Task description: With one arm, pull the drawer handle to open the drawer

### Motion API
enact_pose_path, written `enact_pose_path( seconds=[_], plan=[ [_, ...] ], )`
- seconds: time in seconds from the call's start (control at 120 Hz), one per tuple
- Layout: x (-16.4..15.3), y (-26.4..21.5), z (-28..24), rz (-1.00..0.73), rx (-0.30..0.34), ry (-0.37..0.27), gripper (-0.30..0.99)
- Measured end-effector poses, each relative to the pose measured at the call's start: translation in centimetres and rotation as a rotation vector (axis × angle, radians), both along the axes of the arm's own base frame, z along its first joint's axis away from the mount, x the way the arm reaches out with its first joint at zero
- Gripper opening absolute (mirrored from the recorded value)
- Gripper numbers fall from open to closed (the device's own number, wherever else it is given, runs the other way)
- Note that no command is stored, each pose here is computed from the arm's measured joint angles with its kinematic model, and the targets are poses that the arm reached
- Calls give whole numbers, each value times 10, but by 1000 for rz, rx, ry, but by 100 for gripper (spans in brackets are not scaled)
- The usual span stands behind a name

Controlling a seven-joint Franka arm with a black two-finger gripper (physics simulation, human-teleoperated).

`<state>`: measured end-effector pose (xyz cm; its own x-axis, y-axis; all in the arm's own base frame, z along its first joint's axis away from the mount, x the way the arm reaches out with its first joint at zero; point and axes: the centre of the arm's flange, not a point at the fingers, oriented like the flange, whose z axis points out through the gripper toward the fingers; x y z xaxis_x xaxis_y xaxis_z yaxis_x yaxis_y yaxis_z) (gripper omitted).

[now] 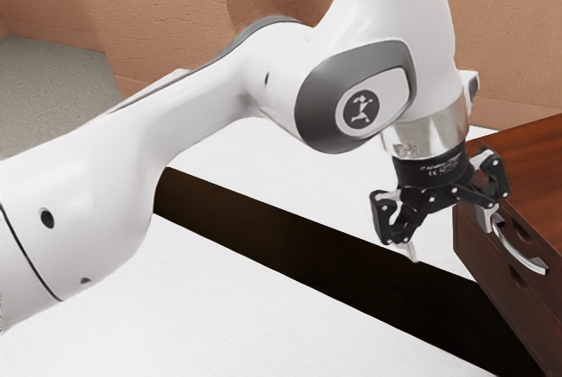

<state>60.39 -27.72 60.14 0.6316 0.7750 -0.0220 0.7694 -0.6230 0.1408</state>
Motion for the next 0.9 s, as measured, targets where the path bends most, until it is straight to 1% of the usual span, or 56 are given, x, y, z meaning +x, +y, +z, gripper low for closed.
enact_pose_path(
  seconds=[0.15, 0.317, 0.467, 0.558, 0.783, 0.9],
  plan=[
    [5, -5, -9, 35, -4, -5, 69],
    [5, -12, -9, 60, -19, -26, 69],
    [-1, -1, -15, 93, -36, -26, 69],
    [-4, 2, -16, 108, -53, -44, 69],
    [-2, -12, -22, 111, -93, -112, 69],
    [1, -13, -26, 121, -104, -137, 64]
  ],
)
